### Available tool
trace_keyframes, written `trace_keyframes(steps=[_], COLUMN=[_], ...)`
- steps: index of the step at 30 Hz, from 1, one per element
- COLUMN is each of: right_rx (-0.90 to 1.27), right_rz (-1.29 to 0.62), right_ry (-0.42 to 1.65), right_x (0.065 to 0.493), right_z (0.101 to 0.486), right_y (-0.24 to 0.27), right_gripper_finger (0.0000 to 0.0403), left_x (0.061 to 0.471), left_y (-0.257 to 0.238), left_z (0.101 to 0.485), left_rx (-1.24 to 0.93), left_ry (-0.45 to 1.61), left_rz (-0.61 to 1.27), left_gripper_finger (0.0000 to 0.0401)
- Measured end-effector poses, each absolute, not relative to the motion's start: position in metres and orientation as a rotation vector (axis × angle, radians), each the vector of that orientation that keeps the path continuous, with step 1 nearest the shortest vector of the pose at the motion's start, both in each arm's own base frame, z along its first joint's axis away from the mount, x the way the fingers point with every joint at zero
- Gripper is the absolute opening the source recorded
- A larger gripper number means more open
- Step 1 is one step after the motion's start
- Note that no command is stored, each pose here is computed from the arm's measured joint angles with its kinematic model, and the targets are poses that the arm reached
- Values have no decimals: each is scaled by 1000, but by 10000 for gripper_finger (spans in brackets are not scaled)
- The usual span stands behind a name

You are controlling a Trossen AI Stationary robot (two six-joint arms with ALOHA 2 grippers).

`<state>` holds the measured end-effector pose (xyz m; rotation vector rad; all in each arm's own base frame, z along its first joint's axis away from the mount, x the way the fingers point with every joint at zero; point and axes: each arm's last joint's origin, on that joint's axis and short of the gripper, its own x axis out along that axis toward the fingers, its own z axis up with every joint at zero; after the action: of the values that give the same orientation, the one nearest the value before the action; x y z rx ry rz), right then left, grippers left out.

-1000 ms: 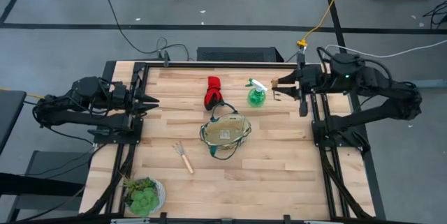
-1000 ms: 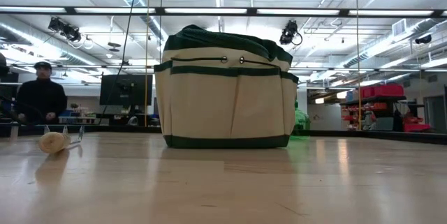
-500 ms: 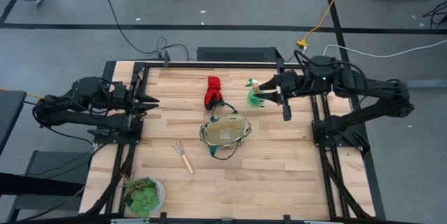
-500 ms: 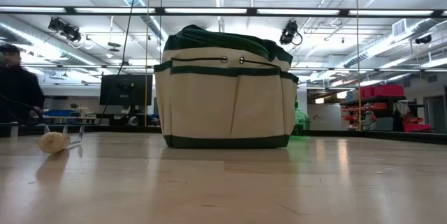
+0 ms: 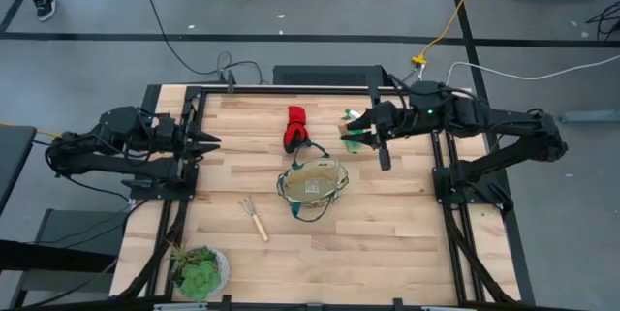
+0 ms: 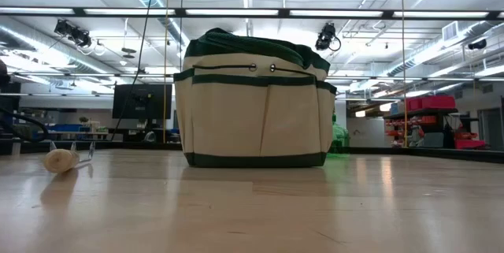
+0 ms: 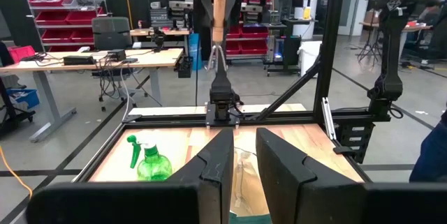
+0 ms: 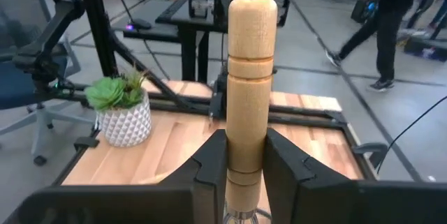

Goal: Pick & Place Garden tools in Gardening bag
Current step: Put the light brown trowel into the light brown and green gardening bag

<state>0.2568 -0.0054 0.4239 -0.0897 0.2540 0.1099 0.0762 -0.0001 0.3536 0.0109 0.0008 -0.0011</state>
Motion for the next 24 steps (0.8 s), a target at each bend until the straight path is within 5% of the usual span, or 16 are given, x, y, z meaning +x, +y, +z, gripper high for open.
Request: trace_keyframes(steps=[24], right_rx=[-63], right_rz=[171], right_ry=[477], right_x=[316], right_z=[367], right_y=[-5], right_gripper_finger=[70], left_x=[76], left_y=[0], left_z=[354], left_rx=[11], left_ry=[1], left_rz=[-1], left_gripper_finger=[71])
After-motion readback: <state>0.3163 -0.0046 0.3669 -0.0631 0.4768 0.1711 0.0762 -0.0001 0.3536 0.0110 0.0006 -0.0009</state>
